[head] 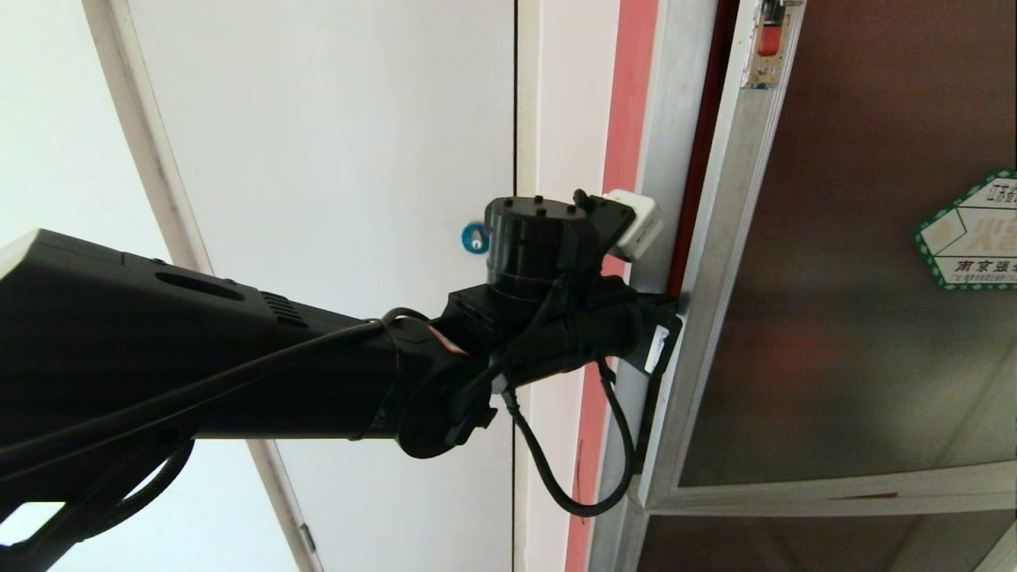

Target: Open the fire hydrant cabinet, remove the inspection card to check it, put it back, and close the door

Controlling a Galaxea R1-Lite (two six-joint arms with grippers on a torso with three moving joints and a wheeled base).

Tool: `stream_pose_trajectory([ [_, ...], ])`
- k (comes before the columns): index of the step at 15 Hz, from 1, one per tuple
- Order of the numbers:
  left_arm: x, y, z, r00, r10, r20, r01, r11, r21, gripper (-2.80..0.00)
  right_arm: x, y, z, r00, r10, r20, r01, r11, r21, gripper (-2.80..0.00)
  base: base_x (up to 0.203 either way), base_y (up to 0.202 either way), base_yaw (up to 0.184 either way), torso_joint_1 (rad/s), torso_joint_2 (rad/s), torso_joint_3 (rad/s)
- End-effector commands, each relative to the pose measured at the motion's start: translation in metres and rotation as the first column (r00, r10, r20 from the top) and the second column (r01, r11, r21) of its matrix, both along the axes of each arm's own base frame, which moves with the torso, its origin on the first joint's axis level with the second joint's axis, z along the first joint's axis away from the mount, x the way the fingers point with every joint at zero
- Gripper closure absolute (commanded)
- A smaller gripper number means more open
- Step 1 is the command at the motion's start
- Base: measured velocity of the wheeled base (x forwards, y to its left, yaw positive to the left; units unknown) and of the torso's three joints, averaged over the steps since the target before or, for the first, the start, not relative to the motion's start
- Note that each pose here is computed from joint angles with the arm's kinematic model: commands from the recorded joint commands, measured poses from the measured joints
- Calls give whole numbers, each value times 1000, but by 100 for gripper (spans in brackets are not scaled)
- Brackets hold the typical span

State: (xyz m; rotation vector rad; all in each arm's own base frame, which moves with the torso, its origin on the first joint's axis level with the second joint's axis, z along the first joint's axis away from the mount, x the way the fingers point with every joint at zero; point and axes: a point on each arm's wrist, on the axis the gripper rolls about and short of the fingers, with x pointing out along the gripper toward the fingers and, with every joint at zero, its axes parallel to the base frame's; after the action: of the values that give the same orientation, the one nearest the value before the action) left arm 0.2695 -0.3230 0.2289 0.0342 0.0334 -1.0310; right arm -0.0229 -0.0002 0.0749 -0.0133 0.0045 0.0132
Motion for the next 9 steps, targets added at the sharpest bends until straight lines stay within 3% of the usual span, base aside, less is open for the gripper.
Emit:
stream_pose_trajectory([
  [1,-7,-2,3,1000,-17,5,17,1000,-6,0,0,0,0,1000,1,-2,-1,1000,0,0,0,0,0,0,0,0],
  [9,-68,-14,17,988,-157,9,157,987,-15,0,0,0,0,1000,1,-2,-1,1000,0,0,0,0,0,0,0,0],
])
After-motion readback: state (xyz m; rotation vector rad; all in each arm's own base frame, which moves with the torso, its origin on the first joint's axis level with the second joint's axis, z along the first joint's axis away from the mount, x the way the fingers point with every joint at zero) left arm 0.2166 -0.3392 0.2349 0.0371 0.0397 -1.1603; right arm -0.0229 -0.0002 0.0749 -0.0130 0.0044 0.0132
